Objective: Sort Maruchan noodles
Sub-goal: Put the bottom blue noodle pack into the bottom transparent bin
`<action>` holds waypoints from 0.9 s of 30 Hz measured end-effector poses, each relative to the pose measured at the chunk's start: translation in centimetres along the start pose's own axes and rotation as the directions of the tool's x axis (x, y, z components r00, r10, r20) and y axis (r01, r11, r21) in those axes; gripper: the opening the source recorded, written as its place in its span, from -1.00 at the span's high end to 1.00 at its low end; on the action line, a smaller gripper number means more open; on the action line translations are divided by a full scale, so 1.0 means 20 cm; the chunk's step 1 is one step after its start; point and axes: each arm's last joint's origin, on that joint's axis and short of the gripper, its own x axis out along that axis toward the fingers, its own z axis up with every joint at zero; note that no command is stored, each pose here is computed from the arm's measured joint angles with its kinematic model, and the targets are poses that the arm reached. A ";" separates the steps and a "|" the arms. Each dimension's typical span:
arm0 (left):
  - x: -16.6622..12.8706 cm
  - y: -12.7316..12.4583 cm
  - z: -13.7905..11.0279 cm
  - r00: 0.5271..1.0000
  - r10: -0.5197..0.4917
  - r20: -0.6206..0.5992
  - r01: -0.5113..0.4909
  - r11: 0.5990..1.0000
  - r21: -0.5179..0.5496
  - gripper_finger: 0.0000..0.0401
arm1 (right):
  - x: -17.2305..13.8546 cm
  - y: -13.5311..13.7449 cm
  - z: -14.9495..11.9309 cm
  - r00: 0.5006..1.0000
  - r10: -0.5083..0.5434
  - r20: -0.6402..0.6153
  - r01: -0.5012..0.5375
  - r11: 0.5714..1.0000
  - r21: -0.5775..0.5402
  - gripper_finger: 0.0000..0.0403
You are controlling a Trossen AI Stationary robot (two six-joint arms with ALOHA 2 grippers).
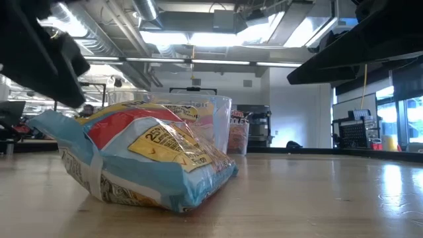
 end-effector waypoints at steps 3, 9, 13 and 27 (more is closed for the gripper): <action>-0.03 0.00 0.02 0.999 0.030 0.044 -0.031 0.999 0.017 0.16 | 0.00 0.00 0.00 1.000 0.003 0.007 -0.003 1.000 0.003 -0.26; -0.07 0.01 0.08 0.950 0.180 0.255 -0.206 0.975 0.081 0.16 | 0.03 0.01 0.02 0.998 0.037 0.060 -0.037 0.999 0.008 -0.26; -0.05 0.05 0.10 0.937 0.227 0.264 -0.256 0.964 0.078 0.16 | 0.06 0.02 0.00 0.994 0.086 0.073 -0.085 0.996 -0.016 -0.26; -0.05 0.07 0.06 0.941 0.228 0.251 -0.259 0.961 0.095 0.16 | 0.37 0.14 0.16 0.994 0.104 0.008 -0.103 0.989 -0.105 -0.26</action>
